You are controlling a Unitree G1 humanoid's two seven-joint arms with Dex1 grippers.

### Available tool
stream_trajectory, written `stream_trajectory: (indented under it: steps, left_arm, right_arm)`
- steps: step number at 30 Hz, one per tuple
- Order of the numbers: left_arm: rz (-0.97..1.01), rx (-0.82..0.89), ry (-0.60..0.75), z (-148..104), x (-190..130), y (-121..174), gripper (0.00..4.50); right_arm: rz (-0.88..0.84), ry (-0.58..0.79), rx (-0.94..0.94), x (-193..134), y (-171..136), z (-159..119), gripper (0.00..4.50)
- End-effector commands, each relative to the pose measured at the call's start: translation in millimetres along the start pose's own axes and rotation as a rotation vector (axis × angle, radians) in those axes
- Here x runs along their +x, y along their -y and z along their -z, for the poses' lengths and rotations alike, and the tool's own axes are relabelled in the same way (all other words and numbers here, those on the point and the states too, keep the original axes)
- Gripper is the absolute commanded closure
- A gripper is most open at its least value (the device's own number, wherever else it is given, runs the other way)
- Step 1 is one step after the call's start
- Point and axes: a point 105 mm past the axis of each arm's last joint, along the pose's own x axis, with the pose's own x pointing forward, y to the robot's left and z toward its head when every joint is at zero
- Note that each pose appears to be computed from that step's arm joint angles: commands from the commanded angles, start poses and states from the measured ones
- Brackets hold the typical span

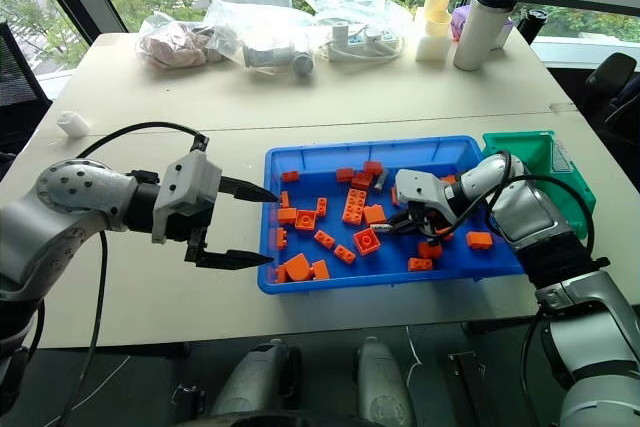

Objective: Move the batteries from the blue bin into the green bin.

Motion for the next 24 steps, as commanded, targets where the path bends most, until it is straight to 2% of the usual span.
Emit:
stream_trajectory:
  steps: [1, 5, 9, 11, 13, 17, 24]
  left_arm:
    - [-0.002, 0.037, 0.004, -4.9, -1.6, -0.2, 0.0]
    - [-0.052, 0.015, 0.117, -16.6, 1.5, -13.1, 0.0]
    - [-0.117, 0.001, 0.242, -32.7, 7.2, -31.6, 0.0]
    - [-0.146, -0.003, 0.305, -41.2, 11.5, -41.3, 0.0]
    - [-0.153, -0.012, 0.361, -47.7, 19.5, -48.5, 0.0]
    - [-0.159, -0.022, 0.404, -50.6, 28.4, -55.9, 0.0]
    - [-0.16, -0.005, 0.4, -47.1, 41.0, -62.0, 0.0]
  right_arm:
    - [0.129, 0.031, -0.015, -27.1, 12.0, -14.7, 4.5]
    - [0.385, 0.148, 0.114, -90.1, 28.5, -29.4, 4.5]
    - [0.605, 0.269, 0.245, -141.5, 33.5, -29.8, 4.5]
    - [0.773, 0.296, 0.312, -166.5, 39.8, -16.9, 4.5]
    - [0.998, 0.238, 0.437, -192.0, 43.2, 19.9, 4.5]
    - [1.134, 0.123, 0.549, -201.4, 33.5, 57.1, 4.5]
    - [1.198, 0.046, 0.65, -203.7, 24.8, 82.5, 4.5]
